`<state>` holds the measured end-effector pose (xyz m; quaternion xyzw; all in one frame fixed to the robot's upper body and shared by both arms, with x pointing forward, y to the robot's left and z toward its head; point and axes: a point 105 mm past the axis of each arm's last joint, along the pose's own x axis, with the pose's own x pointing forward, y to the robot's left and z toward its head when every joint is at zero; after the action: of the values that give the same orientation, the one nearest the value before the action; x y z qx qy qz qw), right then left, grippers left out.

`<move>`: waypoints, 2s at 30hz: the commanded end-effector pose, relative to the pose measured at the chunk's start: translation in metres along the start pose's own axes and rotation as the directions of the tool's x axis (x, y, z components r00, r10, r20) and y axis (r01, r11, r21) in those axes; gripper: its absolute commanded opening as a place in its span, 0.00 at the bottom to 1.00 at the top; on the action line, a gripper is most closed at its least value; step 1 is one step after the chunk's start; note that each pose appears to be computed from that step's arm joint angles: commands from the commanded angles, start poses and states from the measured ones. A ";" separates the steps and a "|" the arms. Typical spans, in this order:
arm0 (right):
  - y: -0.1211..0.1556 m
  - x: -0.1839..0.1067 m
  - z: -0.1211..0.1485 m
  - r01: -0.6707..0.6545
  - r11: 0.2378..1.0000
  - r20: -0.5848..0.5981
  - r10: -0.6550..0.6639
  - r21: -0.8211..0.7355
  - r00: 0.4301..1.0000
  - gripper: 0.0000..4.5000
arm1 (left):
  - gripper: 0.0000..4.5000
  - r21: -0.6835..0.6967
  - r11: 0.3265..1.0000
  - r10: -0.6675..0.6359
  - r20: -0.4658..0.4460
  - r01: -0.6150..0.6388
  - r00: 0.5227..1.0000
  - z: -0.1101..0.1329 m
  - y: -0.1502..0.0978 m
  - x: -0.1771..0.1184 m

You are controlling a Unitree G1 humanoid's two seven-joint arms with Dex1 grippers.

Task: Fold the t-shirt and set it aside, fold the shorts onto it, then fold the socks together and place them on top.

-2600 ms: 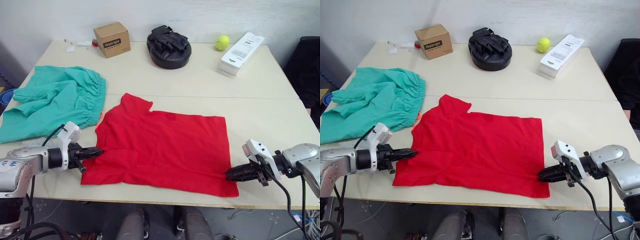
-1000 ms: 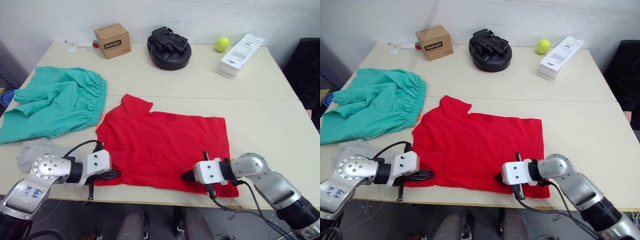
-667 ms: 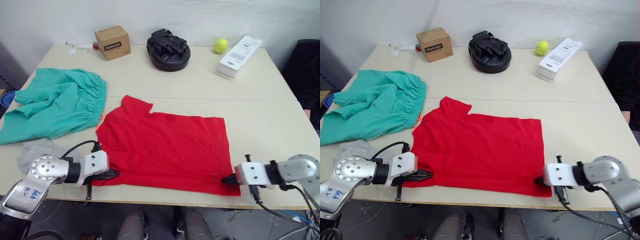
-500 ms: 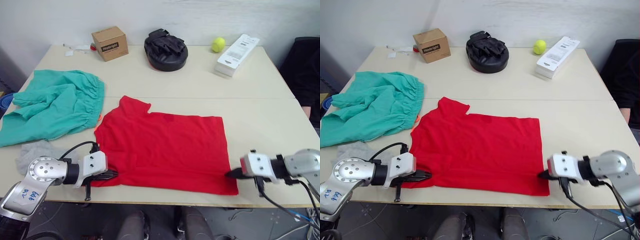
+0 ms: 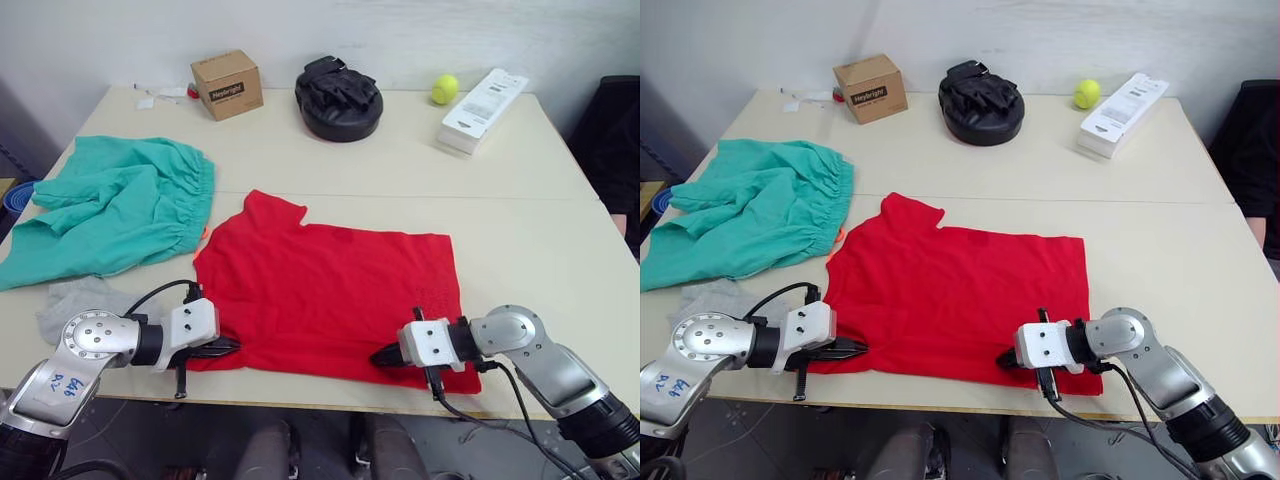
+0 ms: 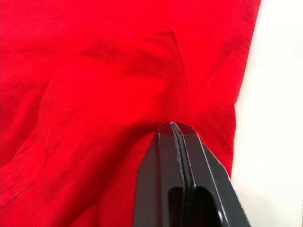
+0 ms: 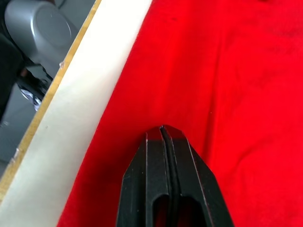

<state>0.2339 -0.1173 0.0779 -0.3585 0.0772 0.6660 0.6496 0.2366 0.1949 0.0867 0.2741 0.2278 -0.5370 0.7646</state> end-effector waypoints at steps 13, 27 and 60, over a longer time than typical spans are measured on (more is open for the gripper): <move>0.016 -0.093 -0.041 0.123 0.981 -0.179 -0.094 0.153 0.979 0.00 | 0.00 -0.047 0.999 0.006 -0.068 -0.009 0.998 -0.026 -0.002 -0.002; 0.039 -0.079 0.006 0.107 0.989 0.002 -0.108 0.103 0.994 0.57 | 0.47 0.027 0.999 -0.019 0.054 0.018 0.998 0.017 -0.015 -0.041; 0.051 -0.071 -0.044 0.110 0.994 -0.225 -0.102 0.022 0.969 0.50 | 0.30 0.152 0.988 0.040 -0.101 -0.024 0.994 -0.033 -0.023 -0.028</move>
<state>0.1828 -0.1940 0.0661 -0.4048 0.1286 0.6175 0.6621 0.2049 0.2300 0.0826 0.3634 0.2107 -0.5297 0.7369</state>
